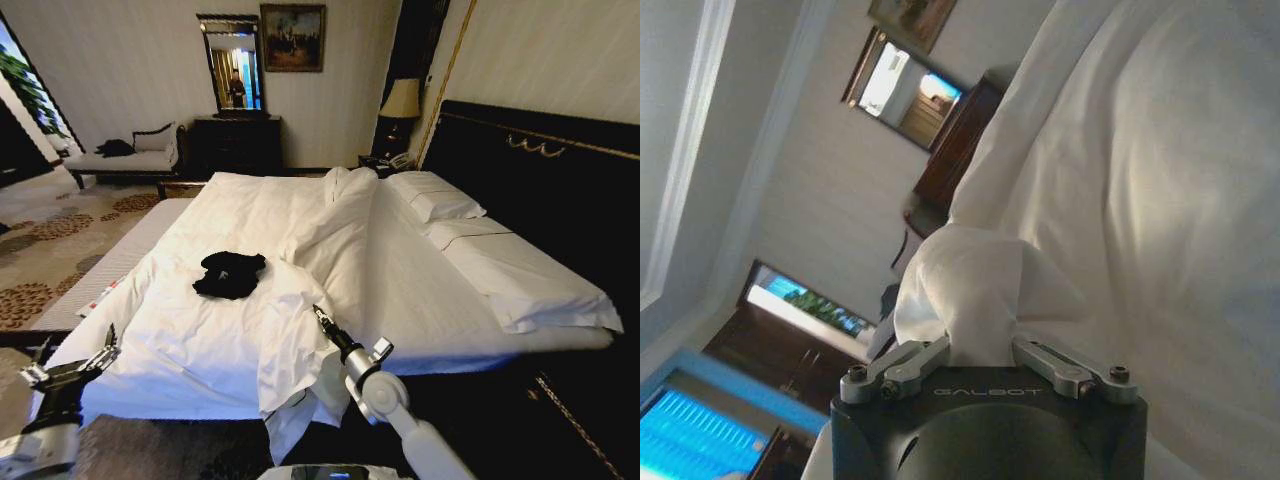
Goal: Fold the clothes on the bed.
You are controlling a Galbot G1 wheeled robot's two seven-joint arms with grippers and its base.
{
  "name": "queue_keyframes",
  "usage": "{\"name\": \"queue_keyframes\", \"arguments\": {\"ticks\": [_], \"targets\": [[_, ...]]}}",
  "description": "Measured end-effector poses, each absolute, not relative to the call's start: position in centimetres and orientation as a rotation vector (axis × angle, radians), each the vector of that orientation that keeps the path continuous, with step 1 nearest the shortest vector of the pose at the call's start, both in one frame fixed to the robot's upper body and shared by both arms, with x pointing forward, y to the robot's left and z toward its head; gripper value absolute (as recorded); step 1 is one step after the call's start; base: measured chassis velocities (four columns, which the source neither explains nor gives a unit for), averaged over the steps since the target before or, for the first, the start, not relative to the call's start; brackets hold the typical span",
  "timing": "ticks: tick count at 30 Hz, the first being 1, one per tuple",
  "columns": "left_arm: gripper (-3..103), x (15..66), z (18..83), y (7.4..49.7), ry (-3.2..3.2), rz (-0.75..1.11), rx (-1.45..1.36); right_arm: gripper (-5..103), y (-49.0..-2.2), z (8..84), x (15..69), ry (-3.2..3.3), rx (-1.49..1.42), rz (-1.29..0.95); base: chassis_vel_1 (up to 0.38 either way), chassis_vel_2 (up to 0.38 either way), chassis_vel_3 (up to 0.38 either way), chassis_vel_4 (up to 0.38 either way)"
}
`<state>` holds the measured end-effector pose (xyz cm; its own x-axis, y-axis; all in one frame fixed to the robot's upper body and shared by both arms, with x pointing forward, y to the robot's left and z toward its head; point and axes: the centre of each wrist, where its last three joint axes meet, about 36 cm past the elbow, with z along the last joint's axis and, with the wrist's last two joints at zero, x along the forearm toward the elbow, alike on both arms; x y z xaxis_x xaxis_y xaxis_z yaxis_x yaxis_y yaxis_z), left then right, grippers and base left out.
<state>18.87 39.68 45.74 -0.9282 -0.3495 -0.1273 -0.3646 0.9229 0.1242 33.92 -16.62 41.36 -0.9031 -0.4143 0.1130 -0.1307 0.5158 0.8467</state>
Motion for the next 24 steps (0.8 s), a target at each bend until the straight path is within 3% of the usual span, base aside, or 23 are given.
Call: {"name": "queue_keyframes", "arguments": {"ticks": [5,18,24], "targets": [[100,19.6,45.4,38.9,2.981,0.186,-0.522,3,-21.3,44.7,32.7,-2.547,0.29,-1.339,0.0,0.0,0.0,0.0],[100,22.2,45.6,37.9,2.964,0.12,-0.419,3,-26.4,47.5,29.1,-2.68,-0.095,-1.367,0.0,0.0,0.0,0.0],[100,24.1,45.3,37.7,2.952,0.074,-0.361,3,-32.1,49.0,27.4,-2.801,-0.389,-1.292,0.0,0.0,0.0,0.0]]}}
